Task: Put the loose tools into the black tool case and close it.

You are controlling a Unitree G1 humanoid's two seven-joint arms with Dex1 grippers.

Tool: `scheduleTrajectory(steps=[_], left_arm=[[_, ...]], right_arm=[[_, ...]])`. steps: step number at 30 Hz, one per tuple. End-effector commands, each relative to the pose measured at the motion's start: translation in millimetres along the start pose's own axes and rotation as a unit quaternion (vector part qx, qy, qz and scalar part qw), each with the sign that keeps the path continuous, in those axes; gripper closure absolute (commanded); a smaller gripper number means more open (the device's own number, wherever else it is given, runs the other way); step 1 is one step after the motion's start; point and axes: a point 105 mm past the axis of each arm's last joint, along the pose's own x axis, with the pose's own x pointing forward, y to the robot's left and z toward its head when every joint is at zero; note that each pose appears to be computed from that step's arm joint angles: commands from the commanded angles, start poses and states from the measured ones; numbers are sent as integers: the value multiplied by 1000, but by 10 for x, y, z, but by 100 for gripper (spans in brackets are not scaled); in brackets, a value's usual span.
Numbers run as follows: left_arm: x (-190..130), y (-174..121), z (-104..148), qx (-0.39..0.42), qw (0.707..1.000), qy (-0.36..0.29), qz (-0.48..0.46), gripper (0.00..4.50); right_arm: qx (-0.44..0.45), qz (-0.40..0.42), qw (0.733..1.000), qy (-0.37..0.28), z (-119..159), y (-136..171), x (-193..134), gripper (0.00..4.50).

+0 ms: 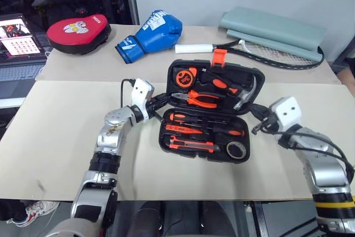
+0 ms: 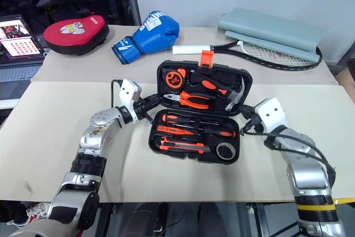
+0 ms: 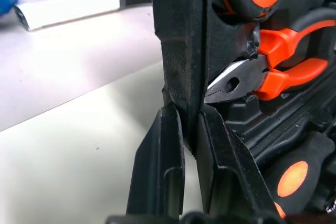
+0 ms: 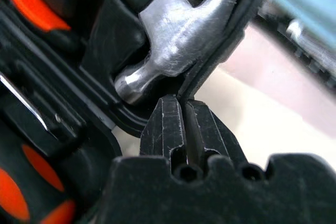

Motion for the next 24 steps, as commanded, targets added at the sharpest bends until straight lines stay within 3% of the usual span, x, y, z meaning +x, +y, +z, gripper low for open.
scheduleTrajectory(steps=[1, 14, 16, 18, 19, 20, 24], left_arm=[[-11, -194, 220, 78, 995, -56, -29, 445], [-245, -157, 92, 60, 997, -47, 4, 445], [-270, -158, 69, 52, 998, -39, 4, 366], [-287, -158, 81, 54, 998, -39, 6, 303], [-293, -161, 87, 55, 998, -40, 7, 280], [-303, -151, 107, 57, 997, -43, 11, 226], [-444, -80, 163, 47, 998, -40, 30, 100]], right_arm=[[-77, -13, 995, -56, 224, 88, -73, 450], [-145, -27, 987, -60, 66, 321, -357, 450], [-144, -24, 987, -61, 64, 344, -394, 450], [-151, -14, 986, -64, 78, 392, -435, 376], [-153, -9, 986, -65, 83, 412, -454, 366], [-152, -4, 986, -65, 90, 433, -484, 313], [-125, 54, 990, -49, 153, 582, -745, 184]])
